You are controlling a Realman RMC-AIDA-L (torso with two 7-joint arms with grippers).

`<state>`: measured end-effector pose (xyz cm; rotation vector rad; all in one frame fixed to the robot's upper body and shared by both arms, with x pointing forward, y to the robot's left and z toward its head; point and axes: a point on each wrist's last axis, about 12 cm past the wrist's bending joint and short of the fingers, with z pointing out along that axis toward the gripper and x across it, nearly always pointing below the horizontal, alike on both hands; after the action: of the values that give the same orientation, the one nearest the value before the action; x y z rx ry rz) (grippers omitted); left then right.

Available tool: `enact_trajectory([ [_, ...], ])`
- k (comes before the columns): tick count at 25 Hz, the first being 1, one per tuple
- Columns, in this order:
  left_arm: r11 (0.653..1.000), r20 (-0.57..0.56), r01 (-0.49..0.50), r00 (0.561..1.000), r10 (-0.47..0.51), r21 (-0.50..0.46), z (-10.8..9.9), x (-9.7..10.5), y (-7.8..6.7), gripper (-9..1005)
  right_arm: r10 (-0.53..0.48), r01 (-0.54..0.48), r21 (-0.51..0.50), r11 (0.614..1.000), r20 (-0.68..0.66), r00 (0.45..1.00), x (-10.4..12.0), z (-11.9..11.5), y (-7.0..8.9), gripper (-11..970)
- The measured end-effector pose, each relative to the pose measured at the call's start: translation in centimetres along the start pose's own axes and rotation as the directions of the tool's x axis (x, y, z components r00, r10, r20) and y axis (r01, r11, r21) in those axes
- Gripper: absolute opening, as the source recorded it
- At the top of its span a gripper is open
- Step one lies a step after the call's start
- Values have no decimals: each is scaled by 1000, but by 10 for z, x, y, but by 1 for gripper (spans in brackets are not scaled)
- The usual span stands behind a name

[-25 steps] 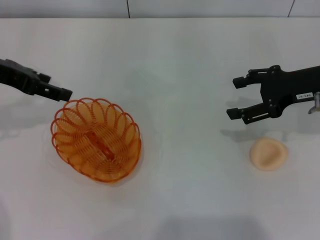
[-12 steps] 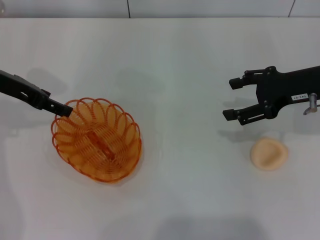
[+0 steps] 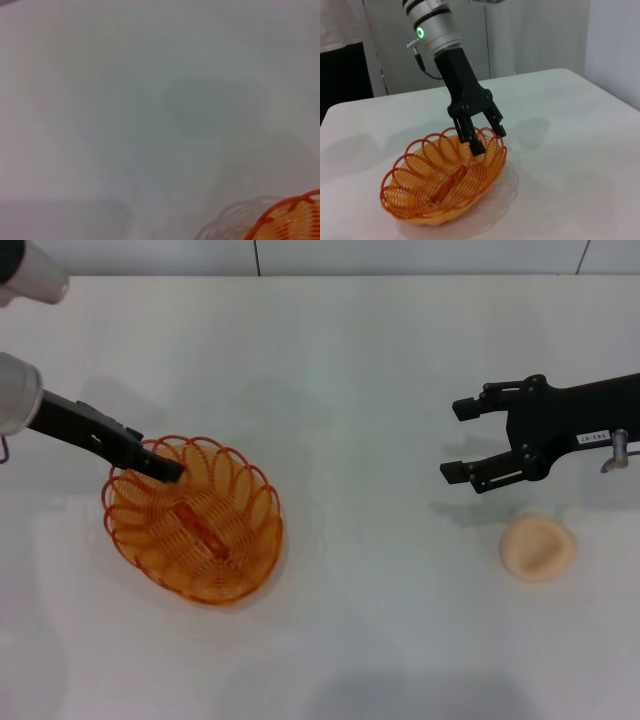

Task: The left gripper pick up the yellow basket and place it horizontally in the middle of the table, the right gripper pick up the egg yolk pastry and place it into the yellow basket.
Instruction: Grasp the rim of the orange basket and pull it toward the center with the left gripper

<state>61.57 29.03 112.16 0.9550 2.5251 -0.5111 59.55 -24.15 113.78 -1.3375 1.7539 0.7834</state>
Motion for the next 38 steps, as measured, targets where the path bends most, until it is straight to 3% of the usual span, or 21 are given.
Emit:
enact_trajectory([
  [11,1000,-19,-7,1000,7,9,10,-3,-8,866,9,-9,11,1000,-2,1000,4,0,0,870],
  [17,1000,-21,-2,1000,2,9,11,-2,-8,692,10,-10,10,1000,-2,1000,4,-1,1,870],
  [22,1000,-25,-4,1000,5,13,11,-2,-8,433,9,-9,9,1000,-3,1000,4,-1,1,870],
  [28,1000,-25,-3,1000,3,15,10,-2,-9,233,9,-9,11,1000,-3,1000,4,-1,1,870],
  [33,999,-3,13,1000,-13,37,9,-4,-10,135,10,-10,15,1000,2,1000,4,-1,0,870],
  [38,990,33,78,996,-82,116,5,-8,-20,130,9,-9,19,1000,7,1000,3,-2,0,870],
])
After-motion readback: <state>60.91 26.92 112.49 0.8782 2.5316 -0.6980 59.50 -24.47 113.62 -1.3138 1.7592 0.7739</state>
